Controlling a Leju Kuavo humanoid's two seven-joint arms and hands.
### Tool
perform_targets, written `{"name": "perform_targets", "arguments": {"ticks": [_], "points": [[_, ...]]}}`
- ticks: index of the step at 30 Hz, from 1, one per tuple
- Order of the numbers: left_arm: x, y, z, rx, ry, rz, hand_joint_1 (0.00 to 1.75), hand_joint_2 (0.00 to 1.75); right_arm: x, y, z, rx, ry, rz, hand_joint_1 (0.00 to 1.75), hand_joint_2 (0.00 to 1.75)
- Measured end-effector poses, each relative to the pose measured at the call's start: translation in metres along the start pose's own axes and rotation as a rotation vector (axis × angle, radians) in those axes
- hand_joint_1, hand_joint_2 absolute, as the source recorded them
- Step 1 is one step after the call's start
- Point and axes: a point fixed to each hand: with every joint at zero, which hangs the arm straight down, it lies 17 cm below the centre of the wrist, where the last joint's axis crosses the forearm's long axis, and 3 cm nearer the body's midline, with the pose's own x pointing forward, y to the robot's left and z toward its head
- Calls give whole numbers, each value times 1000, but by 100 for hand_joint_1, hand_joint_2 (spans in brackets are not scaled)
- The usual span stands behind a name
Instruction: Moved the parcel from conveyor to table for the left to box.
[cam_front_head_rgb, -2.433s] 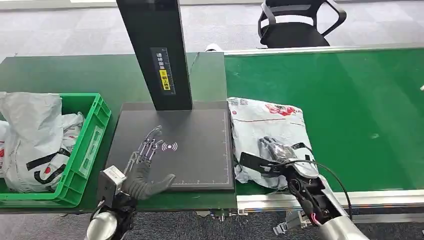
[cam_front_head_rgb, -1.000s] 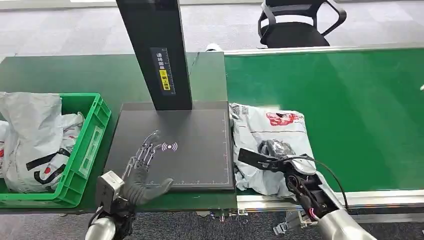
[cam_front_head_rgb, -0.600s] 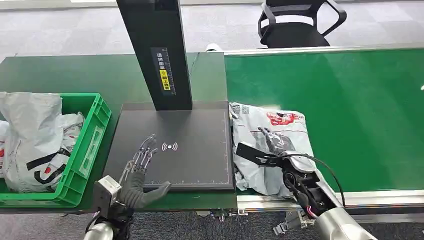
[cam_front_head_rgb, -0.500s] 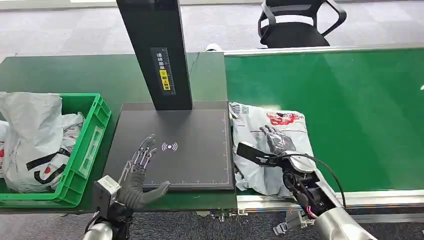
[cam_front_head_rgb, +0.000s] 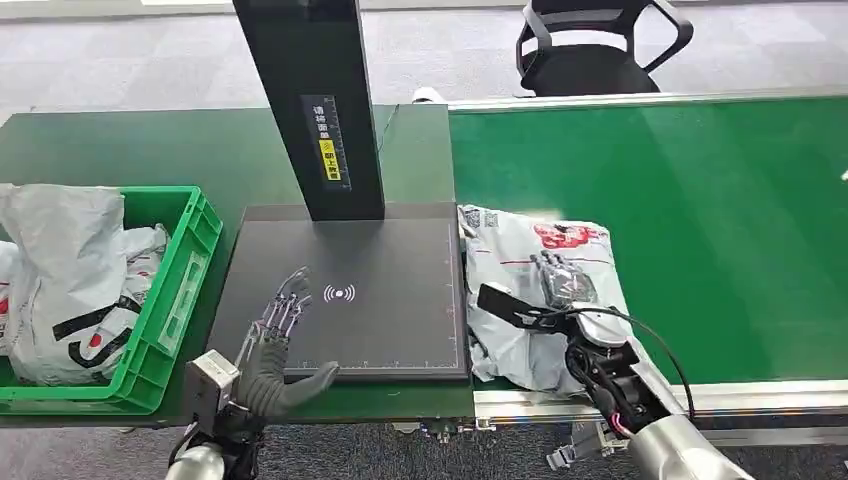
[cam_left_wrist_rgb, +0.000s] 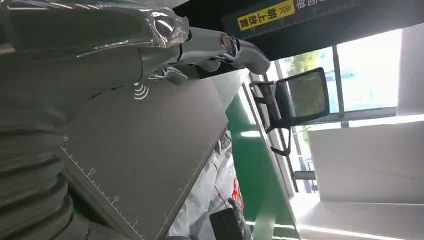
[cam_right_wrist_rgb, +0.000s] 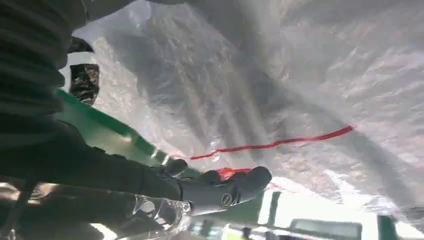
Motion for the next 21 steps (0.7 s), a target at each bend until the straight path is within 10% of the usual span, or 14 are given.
{"name": "perform_targets", "arguments": {"ticks": [21], "points": [[9,-4,-10,0,-12,-1,0,175,-23,30,-5,146,73,-31,0,175]]}}
